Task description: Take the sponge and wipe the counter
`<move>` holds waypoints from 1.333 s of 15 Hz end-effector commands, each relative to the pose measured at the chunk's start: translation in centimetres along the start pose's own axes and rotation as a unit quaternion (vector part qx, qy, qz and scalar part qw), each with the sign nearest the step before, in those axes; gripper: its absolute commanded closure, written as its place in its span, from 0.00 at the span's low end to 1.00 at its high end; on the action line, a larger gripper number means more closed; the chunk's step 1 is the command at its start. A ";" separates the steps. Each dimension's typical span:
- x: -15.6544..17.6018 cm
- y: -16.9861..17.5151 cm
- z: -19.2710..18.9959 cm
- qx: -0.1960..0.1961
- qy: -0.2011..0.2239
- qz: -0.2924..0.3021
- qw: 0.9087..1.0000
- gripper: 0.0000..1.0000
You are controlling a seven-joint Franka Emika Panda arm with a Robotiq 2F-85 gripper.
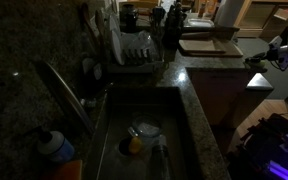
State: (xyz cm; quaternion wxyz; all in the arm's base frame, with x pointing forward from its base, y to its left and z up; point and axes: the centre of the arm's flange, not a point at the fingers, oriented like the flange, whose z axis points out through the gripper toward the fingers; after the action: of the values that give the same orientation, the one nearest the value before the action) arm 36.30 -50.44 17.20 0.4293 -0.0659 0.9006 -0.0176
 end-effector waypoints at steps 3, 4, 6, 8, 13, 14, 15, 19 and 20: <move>-0.4 -0.5 0.9 -0.117 0.052 -0.033 0.991 0.95; -1.2 -0.4 0.7 -0.137 0.052 -0.048 0.988 0.95; -2.8 0.1 0.7 -0.167 0.045 -0.081 0.982 0.95; -4.6 0.9 0.9 -0.189 0.022 -0.095 0.977 0.95; -9.5 3.3 2.0 -0.226 -0.076 -0.093 0.967 0.95; -10.8 4.0 2.4 -0.236 -0.094 -0.092 0.963 0.95; -11.8 4.8 2.7 -0.248 -0.100 -0.095 0.959 0.95; -14.0 9.6 5.4 -0.325 -0.079 -0.126 0.934 0.95; -14.2 11.0 6.2 -0.338 -0.063 -0.138 0.929 0.95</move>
State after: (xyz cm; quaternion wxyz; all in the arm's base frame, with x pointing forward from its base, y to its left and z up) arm 47.78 -41.15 23.80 0.4626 -0.2940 0.8103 0.2074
